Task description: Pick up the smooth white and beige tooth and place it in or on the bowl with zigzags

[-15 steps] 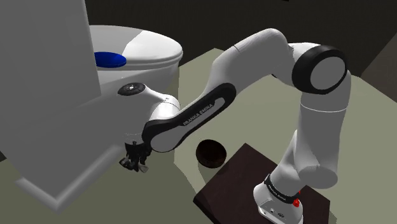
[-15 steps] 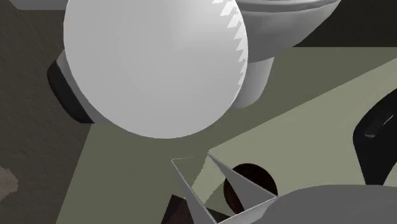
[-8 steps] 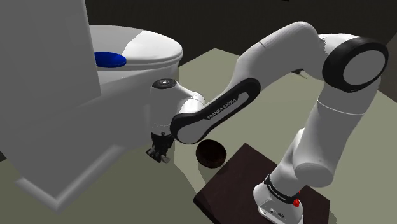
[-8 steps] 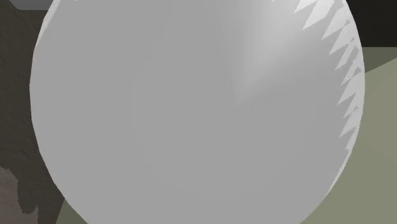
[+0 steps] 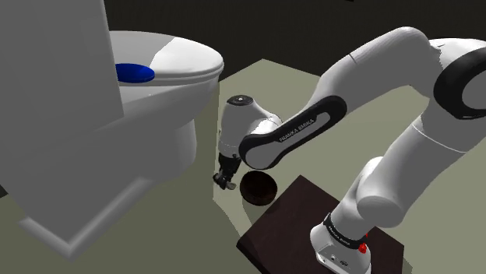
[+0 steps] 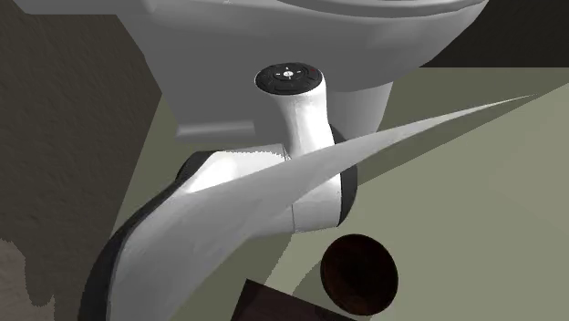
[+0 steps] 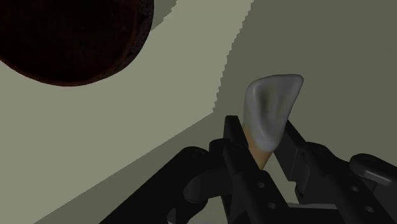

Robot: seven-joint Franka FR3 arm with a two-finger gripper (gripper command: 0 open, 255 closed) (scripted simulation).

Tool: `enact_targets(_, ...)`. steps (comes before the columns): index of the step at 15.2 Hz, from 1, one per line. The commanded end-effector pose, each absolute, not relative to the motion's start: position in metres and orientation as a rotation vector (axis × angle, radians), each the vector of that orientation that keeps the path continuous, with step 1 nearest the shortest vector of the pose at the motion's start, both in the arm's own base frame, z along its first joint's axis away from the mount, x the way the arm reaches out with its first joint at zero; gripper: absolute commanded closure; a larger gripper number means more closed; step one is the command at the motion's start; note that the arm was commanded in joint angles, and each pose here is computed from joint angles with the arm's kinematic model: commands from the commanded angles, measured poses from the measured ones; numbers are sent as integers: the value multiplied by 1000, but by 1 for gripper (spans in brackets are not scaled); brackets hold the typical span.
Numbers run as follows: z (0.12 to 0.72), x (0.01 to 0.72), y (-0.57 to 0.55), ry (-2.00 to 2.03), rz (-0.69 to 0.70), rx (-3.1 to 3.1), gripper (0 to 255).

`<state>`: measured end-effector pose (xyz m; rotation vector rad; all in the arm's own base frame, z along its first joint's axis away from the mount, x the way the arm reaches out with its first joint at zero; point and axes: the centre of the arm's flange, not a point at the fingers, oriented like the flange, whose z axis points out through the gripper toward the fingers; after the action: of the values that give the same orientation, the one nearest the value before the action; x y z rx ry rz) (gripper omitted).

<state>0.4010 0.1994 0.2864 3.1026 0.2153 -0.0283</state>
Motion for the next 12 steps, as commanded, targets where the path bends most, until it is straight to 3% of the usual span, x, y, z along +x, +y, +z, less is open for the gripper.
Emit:
enact_targets(1,286,394,177,219,-28,3103,255)
enact_targets(12,288,349,39,219,-28,3103,255)
